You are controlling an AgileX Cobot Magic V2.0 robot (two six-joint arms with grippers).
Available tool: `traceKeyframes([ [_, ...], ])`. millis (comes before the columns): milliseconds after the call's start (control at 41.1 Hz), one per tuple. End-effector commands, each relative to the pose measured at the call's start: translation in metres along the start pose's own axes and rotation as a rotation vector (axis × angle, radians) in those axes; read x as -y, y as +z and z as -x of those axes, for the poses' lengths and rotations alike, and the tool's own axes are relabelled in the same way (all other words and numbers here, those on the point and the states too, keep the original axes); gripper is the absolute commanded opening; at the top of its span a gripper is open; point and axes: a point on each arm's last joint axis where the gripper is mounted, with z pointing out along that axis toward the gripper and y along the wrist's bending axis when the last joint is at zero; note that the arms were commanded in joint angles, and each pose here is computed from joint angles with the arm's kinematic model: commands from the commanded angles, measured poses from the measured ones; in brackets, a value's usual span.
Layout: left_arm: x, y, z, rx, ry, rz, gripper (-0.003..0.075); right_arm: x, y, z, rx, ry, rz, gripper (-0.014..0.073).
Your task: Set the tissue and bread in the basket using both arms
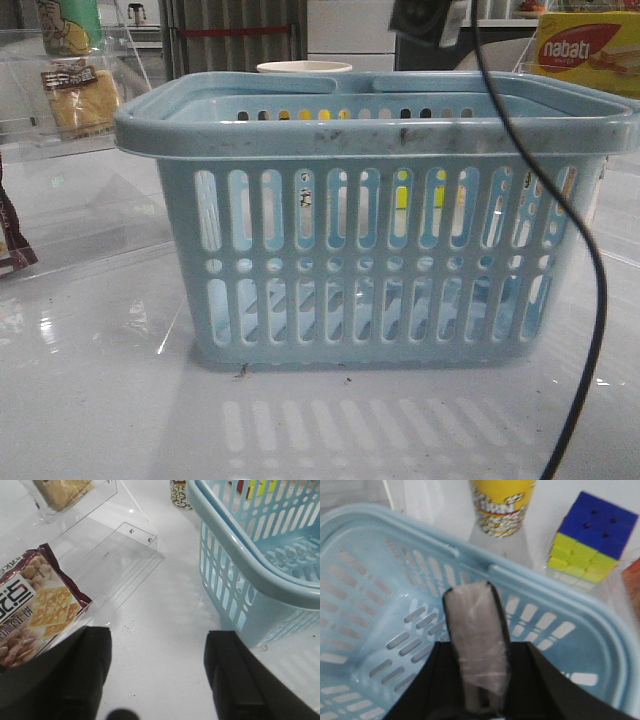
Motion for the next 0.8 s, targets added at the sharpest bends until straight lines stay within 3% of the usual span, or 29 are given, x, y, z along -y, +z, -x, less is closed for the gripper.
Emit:
traceKeyframes([
  [0,0.0,-0.005,0.015,0.111,0.001,0.001,0.0455,-0.006,-0.004,0.009,0.037,-0.026,0.013,0.0225],
  [97,0.0,-0.005,0.015,0.111,0.001,0.001,0.0455,-0.005,0.016,0.003,-0.038,-0.018,0.02,0.0264],
  [292,0.0,-0.005,0.015,0.111,0.001,0.001,0.0455,-0.004,0.026,-0.001,-0.081,-0.016,0.022,0.0507],
  [365,0.0,-0.005,0.015,0.111,0.001,0.001,0.0455,-0.005,0.02,0.0,-0.065,-0.018,0.022,0.055],
  [585,0.0,-0.005,0.015,0.111,0.001,0.001,0.0455,-0.01,-0.028,-0.004,0.019,-0.032,0.024,0.0552],
  [779,0.0,-0.005,0.015,0.111,0.001,0.001,0.0455,-0.012,-0.072,-0.036,0.163,-0.039,0.009,0.0552],
])
